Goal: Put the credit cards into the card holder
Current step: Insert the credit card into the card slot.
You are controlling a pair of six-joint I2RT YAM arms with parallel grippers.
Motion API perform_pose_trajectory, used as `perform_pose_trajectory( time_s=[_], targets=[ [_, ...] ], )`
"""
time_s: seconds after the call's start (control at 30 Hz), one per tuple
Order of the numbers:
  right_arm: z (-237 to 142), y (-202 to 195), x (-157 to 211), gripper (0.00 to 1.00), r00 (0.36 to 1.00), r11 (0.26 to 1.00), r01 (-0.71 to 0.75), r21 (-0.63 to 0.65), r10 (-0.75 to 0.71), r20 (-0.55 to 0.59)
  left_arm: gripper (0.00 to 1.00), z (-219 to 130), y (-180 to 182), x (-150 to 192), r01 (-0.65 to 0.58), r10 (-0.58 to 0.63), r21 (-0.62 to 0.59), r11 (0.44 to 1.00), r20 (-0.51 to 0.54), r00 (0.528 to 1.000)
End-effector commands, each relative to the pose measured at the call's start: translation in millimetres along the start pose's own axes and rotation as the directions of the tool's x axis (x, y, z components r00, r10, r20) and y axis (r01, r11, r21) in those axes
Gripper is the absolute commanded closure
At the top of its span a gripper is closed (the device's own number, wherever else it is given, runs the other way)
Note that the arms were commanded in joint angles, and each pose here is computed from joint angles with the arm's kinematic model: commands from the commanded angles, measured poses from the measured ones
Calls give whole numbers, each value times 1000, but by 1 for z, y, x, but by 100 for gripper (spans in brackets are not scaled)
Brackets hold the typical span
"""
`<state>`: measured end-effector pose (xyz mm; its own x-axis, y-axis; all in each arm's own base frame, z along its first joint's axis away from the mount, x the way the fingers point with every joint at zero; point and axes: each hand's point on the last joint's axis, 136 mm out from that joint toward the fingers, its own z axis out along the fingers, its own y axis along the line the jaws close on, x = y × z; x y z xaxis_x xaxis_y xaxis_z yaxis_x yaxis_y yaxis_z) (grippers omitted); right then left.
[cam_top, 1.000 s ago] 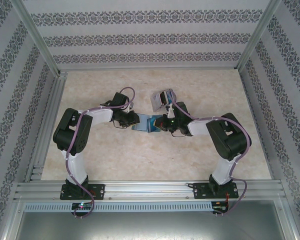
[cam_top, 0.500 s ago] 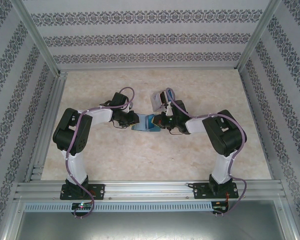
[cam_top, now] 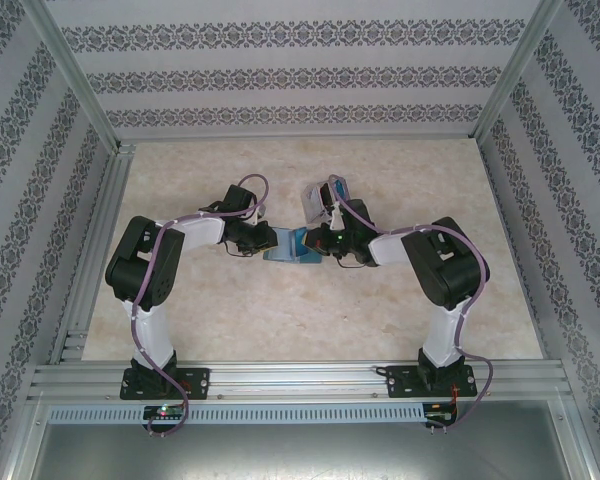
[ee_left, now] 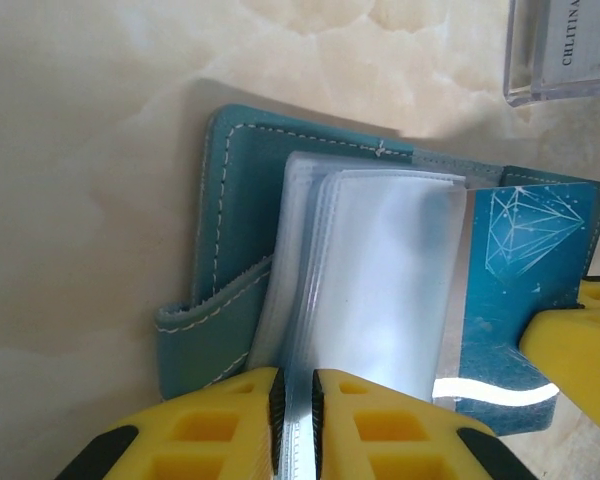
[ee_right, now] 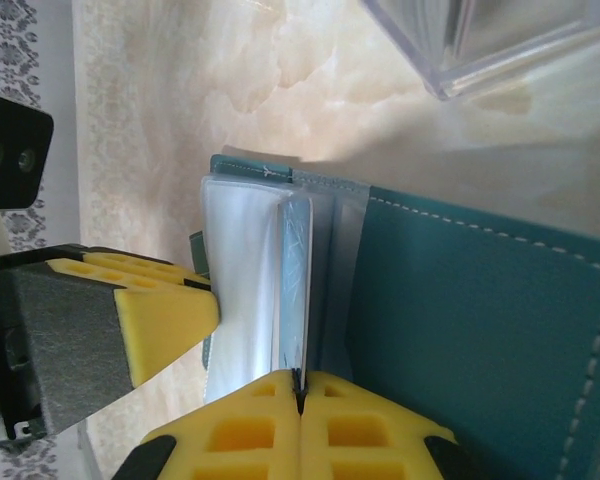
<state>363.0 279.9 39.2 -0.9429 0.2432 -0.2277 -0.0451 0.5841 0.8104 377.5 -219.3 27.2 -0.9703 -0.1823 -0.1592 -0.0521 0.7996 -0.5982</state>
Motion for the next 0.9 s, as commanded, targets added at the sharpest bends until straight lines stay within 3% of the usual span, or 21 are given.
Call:
perform_pose_trajectory(
  time_s=[0.0,0.53,0.63,0.87],
  targets=[
    [13,-14,9,100,997,994,75,81,-73,-29,81,7,21,19,26,-30,-54,998,-75,997],
    [36,2,16,100,996,986,65,156,-75,58,85,10,23,23,45,-48,-39,998,-73,996],
    [40,7,16,93,996,987,68,144,-76,49,86,8,22,24,42,-45,-40,998,-73,996],
    [9,12,13,64,990,968,128,217,-137,28,88,8,24,23,34,-37,-50,998,-70,997]
  ],
)
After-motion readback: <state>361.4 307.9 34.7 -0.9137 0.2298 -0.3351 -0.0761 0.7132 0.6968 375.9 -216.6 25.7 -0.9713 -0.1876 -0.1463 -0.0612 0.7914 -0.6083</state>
